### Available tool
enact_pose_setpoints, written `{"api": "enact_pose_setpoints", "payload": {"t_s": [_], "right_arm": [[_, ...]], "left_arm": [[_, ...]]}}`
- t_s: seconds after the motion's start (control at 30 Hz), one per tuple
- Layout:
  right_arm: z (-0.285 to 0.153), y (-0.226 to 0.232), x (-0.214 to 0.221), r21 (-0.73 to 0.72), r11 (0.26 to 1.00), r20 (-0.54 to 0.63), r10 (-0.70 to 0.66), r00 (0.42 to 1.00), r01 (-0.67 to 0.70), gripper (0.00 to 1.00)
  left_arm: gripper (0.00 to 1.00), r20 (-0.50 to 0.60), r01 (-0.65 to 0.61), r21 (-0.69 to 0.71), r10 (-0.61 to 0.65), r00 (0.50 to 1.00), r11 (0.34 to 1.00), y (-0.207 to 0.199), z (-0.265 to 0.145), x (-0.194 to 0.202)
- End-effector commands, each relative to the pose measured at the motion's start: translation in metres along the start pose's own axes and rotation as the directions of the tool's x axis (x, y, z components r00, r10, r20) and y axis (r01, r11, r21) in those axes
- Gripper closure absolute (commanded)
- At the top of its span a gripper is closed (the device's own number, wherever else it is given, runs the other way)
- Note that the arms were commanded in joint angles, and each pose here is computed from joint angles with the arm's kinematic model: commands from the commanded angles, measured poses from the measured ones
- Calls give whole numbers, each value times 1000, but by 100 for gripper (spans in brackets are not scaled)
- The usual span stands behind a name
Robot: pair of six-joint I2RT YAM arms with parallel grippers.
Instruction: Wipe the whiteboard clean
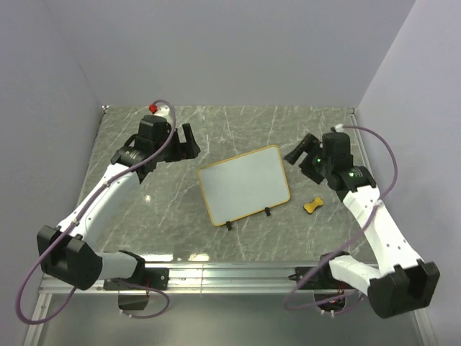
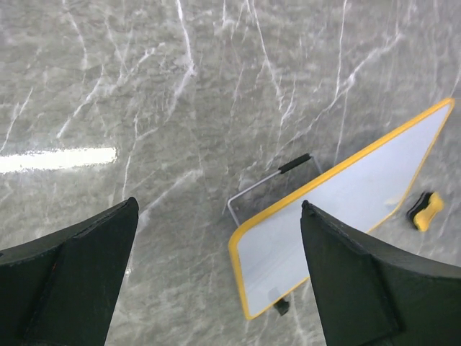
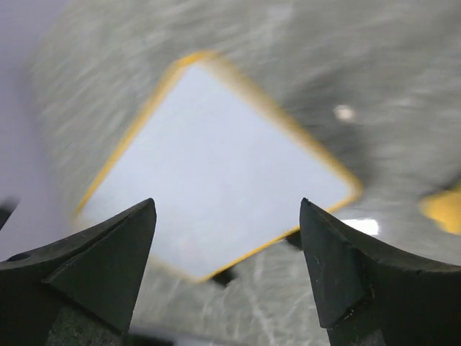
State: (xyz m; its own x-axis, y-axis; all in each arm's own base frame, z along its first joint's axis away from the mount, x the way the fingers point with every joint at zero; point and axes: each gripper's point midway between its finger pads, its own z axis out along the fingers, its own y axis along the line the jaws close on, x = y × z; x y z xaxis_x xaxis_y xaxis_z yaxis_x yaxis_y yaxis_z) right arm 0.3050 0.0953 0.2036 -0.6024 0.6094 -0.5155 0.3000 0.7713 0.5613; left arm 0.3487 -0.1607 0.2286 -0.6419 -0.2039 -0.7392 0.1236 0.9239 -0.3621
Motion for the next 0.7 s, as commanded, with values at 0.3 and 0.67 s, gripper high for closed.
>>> {"api": "enact_pose_setpoints", "payload": {"t_s": [0.3,0.67], "right_arm": [[-87,66,59,-454,877,39,-156,987,156,0],[-96,24,84,-436,881,49,-180,982,183,0]], "left_arm": [[1,30,45,-32,-44,999,998,-28,-33,5],[1,18,36,-71,-34,999,997,-33,-54,23]]}}
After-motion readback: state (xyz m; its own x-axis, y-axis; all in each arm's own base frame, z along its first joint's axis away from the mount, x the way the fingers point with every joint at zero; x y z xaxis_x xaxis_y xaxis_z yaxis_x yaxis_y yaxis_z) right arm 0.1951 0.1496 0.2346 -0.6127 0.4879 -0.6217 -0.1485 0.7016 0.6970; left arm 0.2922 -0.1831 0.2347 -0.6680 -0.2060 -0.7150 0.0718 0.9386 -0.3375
